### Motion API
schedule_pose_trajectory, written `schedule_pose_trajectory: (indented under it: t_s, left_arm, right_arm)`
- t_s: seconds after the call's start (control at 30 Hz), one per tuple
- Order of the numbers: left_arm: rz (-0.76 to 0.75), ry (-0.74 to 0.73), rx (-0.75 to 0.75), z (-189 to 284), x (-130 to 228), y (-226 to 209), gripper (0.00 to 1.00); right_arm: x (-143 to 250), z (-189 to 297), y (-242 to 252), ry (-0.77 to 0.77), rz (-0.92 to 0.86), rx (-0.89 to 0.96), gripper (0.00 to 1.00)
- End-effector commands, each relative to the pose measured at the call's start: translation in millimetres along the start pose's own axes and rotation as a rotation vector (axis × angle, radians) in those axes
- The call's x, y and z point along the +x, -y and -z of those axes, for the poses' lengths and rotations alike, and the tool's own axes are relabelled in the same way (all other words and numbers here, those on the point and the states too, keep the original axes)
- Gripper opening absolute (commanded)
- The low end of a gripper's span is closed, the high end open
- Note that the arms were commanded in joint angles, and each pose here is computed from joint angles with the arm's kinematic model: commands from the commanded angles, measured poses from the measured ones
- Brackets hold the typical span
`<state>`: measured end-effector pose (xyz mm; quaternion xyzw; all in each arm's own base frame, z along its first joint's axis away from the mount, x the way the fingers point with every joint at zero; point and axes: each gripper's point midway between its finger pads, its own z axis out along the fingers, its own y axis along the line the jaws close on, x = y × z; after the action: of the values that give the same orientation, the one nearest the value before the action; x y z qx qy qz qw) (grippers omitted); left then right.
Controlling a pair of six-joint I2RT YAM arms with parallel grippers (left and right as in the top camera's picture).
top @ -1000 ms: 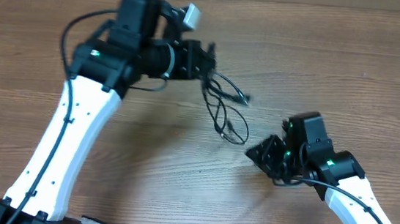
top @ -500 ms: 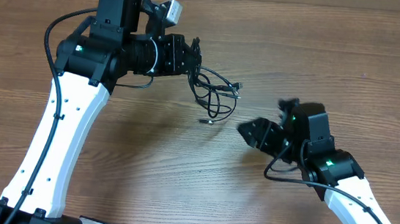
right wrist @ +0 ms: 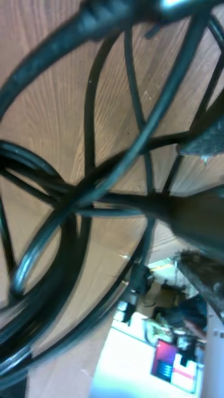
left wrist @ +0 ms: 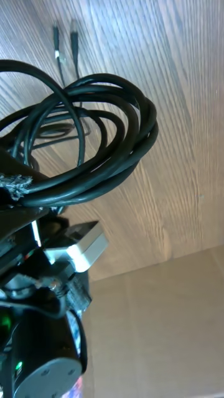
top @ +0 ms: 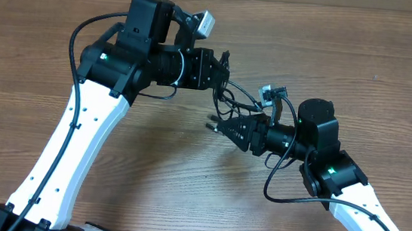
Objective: Untangle cables
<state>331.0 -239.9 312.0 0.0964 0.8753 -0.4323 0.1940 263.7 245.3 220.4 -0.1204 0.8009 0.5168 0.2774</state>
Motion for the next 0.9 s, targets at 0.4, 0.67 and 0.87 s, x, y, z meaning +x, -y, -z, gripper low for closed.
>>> schedule_pose_trajectory:
  t_s: [0.4, 0.67, 0.87]
  left_arm:
    - [-0.042, 0.016, 0.078, 11.3, -2.2, 24.4, 0.04]
    - [-0.037, 0.023, 0.033, 10.8, -2.6, 16.2, 0.04]
    - [-0.025, 0.015, 0.048, 10.9, -1.1, 18.7, 0.04]
  right_arm:
    - [-2.8, -7.4, 30.2, 0.023, -0.022, 0.123, 0.38]
    - [-4.9, -7.2, 28.1, 0.028, 0.008, 0.115, 0.48]
    - [-22.0, -6.6, 24.2, 0.097, 0.076, 0.115, 0.48]
